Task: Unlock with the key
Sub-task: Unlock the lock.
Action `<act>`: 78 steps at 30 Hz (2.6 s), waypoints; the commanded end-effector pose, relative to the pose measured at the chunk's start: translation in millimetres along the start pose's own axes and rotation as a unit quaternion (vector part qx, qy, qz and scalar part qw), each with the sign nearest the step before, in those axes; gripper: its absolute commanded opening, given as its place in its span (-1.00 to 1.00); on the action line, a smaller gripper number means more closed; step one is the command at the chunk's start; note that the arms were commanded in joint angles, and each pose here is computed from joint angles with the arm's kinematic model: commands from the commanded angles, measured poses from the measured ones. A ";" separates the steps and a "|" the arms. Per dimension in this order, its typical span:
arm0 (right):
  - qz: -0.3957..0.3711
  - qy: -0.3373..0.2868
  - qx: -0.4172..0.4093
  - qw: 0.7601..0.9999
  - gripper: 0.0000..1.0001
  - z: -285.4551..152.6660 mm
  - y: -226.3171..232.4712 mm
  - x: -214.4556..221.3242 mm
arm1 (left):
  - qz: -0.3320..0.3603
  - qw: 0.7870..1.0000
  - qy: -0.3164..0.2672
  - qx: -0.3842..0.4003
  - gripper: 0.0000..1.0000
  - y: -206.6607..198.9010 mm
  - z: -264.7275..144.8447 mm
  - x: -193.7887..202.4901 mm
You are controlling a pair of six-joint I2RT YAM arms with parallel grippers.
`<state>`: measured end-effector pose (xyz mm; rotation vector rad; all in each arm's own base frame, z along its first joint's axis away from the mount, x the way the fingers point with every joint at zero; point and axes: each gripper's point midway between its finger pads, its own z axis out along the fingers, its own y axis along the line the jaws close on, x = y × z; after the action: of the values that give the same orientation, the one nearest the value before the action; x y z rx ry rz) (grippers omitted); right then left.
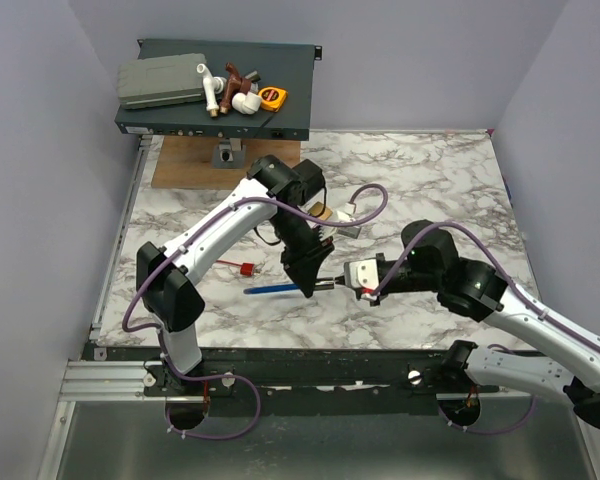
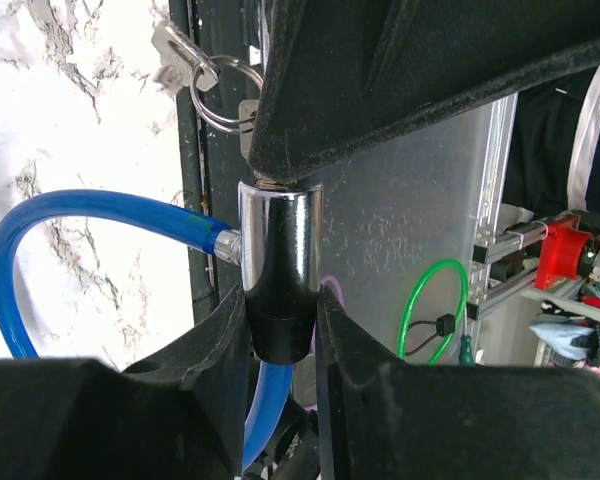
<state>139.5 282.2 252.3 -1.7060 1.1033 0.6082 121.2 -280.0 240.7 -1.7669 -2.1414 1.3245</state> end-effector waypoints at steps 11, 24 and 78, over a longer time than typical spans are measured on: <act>0.005 -0.040 0.002 0.999 -0.19 -11.1 -2.9 -34.0 | 0.090 0.987 -0.118 0.067 -1.00 -27.7 -22.1 -50.1; 0.004 -0.057 -0.015 0.998 0.42 -11.8 -10.4 -56.0 | 0.105 0.986 -0.121 0.052 -1.00 -33.4 -28.5 -46.8; 0.083 -0.037 0.080 0.993 -0.99 4.3 -48.2 -43.3 | 0.170 0.913 -0.152 -0.337 0.97 39.9 -95.5 -30.5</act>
<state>148.4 289.8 264.7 -1.6187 1.2843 0.6421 171.2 -252.6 274.3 -2.3622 -2.5295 1.2400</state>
